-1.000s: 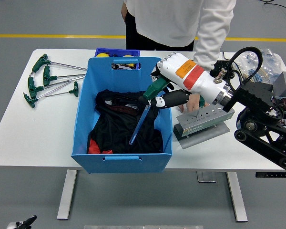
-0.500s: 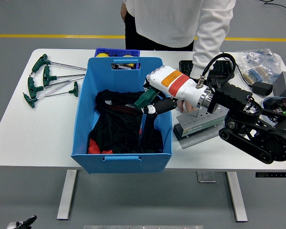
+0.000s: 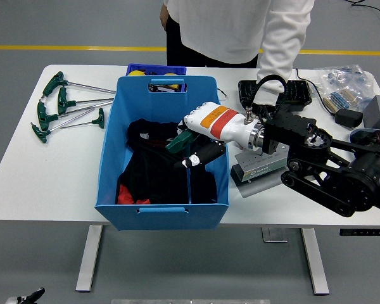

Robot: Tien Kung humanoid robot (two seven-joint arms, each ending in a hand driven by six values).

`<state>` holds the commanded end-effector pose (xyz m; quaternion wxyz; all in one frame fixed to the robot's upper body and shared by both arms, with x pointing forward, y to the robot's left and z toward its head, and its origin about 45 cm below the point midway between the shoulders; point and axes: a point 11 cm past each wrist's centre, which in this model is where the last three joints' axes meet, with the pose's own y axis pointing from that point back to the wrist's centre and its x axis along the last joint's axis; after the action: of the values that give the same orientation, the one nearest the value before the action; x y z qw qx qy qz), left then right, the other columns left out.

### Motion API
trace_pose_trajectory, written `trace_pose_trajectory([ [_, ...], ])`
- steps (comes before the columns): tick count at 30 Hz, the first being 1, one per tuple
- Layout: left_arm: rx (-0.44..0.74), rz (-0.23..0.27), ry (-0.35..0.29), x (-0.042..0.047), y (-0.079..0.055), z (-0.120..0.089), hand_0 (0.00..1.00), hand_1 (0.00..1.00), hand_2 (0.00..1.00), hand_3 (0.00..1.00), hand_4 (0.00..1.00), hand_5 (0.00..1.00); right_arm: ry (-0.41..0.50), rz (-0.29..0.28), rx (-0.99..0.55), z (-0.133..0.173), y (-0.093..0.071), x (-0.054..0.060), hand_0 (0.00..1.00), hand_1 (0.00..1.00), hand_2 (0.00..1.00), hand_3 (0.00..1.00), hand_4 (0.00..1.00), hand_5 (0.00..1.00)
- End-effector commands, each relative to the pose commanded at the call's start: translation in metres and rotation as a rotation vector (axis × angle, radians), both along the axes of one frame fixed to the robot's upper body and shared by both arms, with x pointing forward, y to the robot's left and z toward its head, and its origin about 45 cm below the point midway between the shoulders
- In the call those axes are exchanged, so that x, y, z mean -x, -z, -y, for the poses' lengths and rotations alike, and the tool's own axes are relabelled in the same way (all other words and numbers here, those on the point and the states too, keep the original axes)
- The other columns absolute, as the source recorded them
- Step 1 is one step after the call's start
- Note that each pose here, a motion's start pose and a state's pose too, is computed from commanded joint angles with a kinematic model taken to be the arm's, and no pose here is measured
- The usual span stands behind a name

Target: Lift tool from toolbox,place it in box,lift tool from toolbox,place it in box

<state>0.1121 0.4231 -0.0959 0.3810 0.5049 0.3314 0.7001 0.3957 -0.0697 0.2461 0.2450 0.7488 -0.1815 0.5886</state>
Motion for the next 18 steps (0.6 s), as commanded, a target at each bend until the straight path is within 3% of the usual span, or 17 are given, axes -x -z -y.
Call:
trace_pose_trajectory([
  [3,-0.004,-0.003,0.002,-0.0001,0.000,0.000,0.717,0.714,0.742,0.633,0.632,0.510,-0.007,0.009,-0.021,-0.003,-0.003,0.000,0.806,0.734,0.790,0.818,0.998,0.849],
  [4,-0.006,-0.003,0.000,0.0002,0.000,0.000,0.716,0.714,0.742,0.632,0.631,0.508,-0.010,0.013,-0.033,-0.004,-0.006,0.000,0.933,0.849,0.890,0.920,0.998,0.858],
  [11,-0.012,-0.009,0.005,0.0009,0.000,0.000,0.716,0.714,0.742,0.632,0.632,0.511,-0.014,0.032,-0.084,-0.008,-0.016,-0.002,0.970,0.873,0.910,0.929,0.998,0.864],
  [18,-0.012,-0.012,0.004,0.0016,0.000,0.000,0.716,0.714,0.742,0.632,0.631,0.509,0.020,0.027,-0.092,0.001,-0.015,-0.008,0.982,0.883,0.915,0.931,0.998,0.865],
])
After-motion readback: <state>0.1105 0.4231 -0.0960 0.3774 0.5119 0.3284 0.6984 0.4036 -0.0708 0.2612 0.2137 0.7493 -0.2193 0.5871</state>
